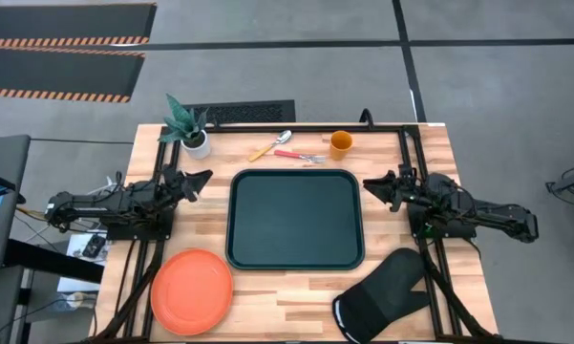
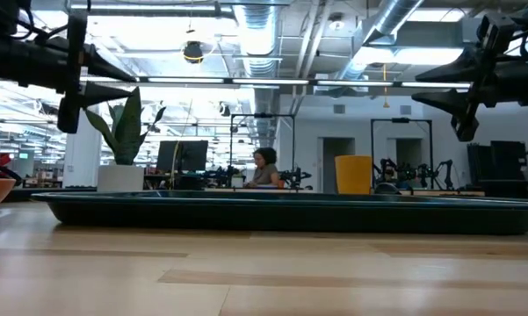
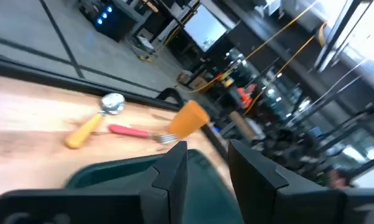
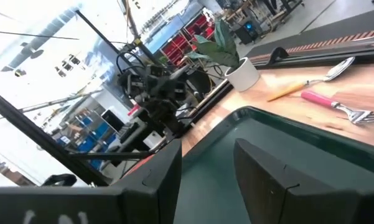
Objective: Pick and place plate/cup/fork/spoon on tray
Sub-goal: Put the orange plate on the bottom left of the black tray
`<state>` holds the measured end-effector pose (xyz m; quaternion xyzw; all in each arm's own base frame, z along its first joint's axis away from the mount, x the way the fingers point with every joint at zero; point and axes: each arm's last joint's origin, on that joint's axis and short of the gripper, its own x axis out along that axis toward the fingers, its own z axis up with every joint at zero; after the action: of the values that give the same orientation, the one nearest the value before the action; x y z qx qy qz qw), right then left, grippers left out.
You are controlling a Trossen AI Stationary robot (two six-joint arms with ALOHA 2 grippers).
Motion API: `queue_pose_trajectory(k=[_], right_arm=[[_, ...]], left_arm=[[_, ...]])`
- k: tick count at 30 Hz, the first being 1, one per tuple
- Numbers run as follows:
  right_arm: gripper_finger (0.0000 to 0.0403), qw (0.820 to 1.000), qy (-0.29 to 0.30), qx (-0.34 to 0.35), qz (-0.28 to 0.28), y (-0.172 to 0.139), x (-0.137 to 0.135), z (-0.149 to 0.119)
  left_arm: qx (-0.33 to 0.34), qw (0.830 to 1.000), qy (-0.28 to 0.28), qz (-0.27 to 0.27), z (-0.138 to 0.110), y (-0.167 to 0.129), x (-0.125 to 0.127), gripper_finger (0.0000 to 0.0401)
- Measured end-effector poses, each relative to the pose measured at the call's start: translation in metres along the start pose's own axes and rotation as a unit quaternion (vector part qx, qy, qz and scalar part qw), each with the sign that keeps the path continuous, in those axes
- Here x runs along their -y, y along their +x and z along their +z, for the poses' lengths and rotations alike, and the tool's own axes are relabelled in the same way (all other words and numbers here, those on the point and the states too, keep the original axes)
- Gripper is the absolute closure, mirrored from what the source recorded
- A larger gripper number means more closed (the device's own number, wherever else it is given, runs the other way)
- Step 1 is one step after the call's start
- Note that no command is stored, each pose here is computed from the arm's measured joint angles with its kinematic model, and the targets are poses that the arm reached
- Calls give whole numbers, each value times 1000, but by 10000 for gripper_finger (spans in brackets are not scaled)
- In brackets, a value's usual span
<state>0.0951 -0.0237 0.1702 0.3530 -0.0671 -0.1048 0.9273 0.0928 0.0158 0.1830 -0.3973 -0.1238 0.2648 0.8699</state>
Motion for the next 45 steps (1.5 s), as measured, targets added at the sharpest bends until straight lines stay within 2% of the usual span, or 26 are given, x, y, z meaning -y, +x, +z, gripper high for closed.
queue_pose_trajectory(k=[4, 8, 12, 16, 21, 25, 29, 31, 35, 37, 39, 42, 45], right_arm=[[233, 1000, 8, 1, 1, 0, 0, 0], [233, 998, 56, 0, 1, 0, 0, 0], [233, 998, 65, 0, 1, 0, 0, 0], [233, 997, 79, 10, 11, 0, -2, 2], [233, 990, 78, 101, 65, -3, -14, 18], [226, 985, 47, 160, 43, -7, -24, 34], [201, 982, 22, 185, 45, -10, -42, 55], [186, 982, 5, 184, 43, -9, -51, 65], [161, 988, -47, 149, 14, 1, -67, 81], [154, 991, -74, 113, -1, 9, -73, 86], [153, 993, -96, 72, -11, 19, -77, 90], [153, 993, -118, 13, -20, 33, -80, 90], [153, 992, -120, -25, -14, 45, -79, 87]], left_arm=[[26, 998, -41, -30, 6, 0, 7, 298], [50, 996, -59, -36, 10, -1, 9, 291], [49, 994, -82, -52, 12, -1, 12, 260], [31, 989, -93, -115, 14, -1, 20, 217], [42, 977, -110, -179, 21, 0, 31, 170], [44, 964, -127, -229, 30, 0, 45, 149], [14, 962, -105, -252, 44, 5, 71, 145], [-26, 966, -77, -245, 49, 10, 85, 146], [-157, 972, 1, -176, 57, 20, 109, 147], [-241, 961, 42, -125, 57, 23, 116, 147], [-326, 940, 80, -64, 54, 25, 118, 147], [-432, 894, 118, 0, 44, 30, 116, 147], [-512, 848, 137, 14, 28, 34, 113, 147]])
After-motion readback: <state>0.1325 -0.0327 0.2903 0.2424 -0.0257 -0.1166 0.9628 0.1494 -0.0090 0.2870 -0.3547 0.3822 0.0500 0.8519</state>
